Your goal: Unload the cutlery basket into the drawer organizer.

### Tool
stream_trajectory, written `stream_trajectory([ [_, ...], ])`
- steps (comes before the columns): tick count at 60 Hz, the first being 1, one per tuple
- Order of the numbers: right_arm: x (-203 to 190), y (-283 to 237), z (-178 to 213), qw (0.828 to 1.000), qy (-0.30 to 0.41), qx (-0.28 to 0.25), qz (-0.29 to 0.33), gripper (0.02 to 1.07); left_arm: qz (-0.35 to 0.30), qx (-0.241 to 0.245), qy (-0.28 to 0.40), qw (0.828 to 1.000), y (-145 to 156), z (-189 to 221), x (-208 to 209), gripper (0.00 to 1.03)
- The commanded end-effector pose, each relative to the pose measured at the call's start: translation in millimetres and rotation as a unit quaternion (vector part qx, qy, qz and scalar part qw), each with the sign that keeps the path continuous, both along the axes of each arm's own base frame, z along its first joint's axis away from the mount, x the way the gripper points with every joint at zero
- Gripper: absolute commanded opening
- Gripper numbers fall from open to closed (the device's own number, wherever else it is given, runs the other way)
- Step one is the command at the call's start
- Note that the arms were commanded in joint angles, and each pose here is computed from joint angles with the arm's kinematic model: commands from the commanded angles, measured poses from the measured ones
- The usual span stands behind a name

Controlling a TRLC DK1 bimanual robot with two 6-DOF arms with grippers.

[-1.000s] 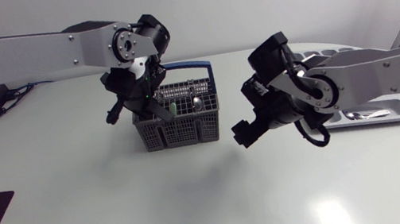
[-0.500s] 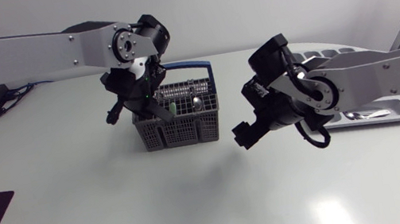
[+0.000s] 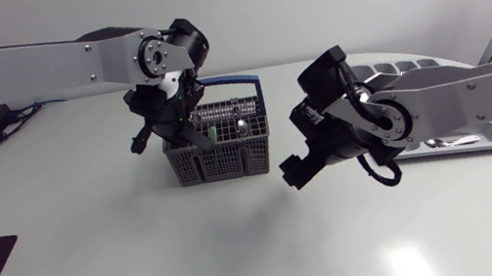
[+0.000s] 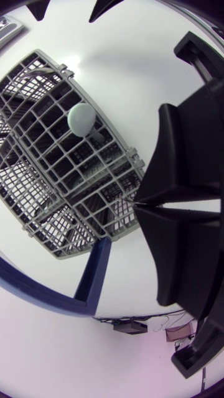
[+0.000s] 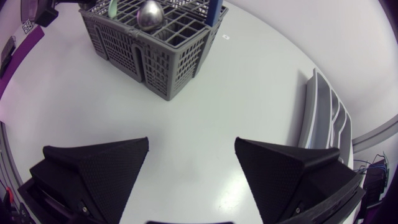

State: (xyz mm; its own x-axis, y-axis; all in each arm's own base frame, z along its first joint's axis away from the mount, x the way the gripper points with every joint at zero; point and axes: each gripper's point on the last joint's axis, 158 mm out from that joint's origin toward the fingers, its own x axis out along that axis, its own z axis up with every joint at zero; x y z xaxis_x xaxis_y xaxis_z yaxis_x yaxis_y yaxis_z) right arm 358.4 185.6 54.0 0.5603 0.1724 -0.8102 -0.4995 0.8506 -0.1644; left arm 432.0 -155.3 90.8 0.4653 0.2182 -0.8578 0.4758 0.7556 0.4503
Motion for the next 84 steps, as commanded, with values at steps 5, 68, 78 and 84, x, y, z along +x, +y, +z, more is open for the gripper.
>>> stream_trajectory([
  [5, -9, 12, -7, 1.0, 0.002, 0.004, 0.021, 1.02, 0.0, 0.012, 0.019, 1.0, 5, -12, -11, 0.04],
  [68, -31, 78, -22, 0.992, -0.021, 0.068, 0.102, 1.02, -0.004, -0.001, 0.003, 1.0, 3, 10, -8, 0.04],
  [78, -30, 79, -22, 0.992, -0.025, 0.069, 0.104, 1.02, -0.006, -0.004, -0.002, 1.0, 2, 18, -10, 0.04],
  [84, -31, 79, -22, 0.992, -0.024, 0.068, 0.104, 1.02, -0.007, -0.005, -0.005, 1.0, 2, 21, -10, 0.04],
])
